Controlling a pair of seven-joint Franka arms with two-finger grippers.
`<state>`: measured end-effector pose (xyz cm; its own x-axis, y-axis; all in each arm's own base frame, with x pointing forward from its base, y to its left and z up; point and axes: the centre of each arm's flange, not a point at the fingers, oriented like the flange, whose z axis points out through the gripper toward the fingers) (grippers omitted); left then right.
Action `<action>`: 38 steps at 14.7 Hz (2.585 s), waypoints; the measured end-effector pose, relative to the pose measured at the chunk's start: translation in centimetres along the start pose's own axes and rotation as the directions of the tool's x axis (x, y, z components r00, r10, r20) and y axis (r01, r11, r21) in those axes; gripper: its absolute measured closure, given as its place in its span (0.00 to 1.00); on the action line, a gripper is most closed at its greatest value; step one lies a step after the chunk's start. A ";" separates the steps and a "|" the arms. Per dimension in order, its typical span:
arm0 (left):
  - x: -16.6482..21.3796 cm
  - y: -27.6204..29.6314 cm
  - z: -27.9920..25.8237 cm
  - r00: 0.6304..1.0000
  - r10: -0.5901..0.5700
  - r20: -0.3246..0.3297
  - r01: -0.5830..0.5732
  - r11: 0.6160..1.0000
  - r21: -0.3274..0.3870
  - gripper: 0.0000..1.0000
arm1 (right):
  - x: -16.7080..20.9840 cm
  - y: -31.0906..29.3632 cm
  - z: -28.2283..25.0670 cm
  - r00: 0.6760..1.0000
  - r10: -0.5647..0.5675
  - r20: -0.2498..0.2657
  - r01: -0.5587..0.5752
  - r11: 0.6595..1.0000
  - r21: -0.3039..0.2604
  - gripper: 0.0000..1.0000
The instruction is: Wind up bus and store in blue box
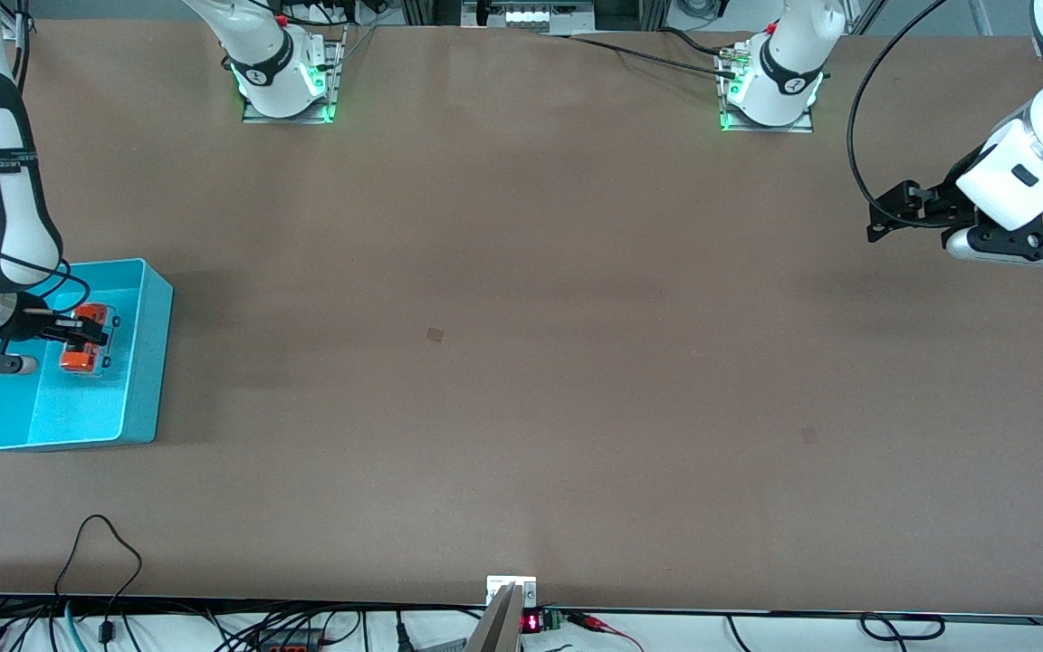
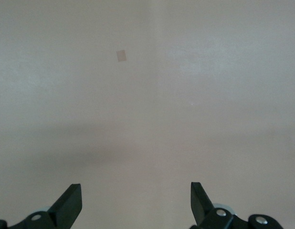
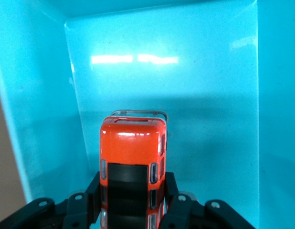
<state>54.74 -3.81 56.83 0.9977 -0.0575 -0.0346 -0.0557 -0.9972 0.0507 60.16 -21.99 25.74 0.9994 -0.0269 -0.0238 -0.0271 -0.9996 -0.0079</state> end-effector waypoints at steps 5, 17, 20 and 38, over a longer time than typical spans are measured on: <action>0.0 0.0 0.0 1.000 0.000 0.000 0.000 1.000 0.000 0.00 | 0.3 1.3 4.1 0.998 -0.066 -0.020 0.065 0.997 -0.046 0.47; 0.0 0.0 0.0 1.000 0.000 0.001 0.000 1.000 0.000 0.00 | 1.8 2.4 3.2 0.987 -0.146 -0.060 0.145 0.989 -0.022 0.05; 0.0 0.0 0.0 1.000 0.000 0.001 0.000 1.000 0.000 0.00 | 3.6 1.4 -0.4 0.989 -0.150 -0.019 0.150 0.987 0.056 0.00; 0.0 0.1 -0.1 1.000 0.001 0.002 -0.001 1.000 0.000 0.00 | -0.3 -18.3 -31.2 0.999 -0.042 -0.002 0.042 0.998 0.055 0.00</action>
<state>54.71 -3.86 56.92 0.9976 -0.0587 -0.0368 -0.0568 -0.9971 0.0507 61.05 -3.94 57.07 0.9996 0.0155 -0.0218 0.0141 -0.9979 -0.0638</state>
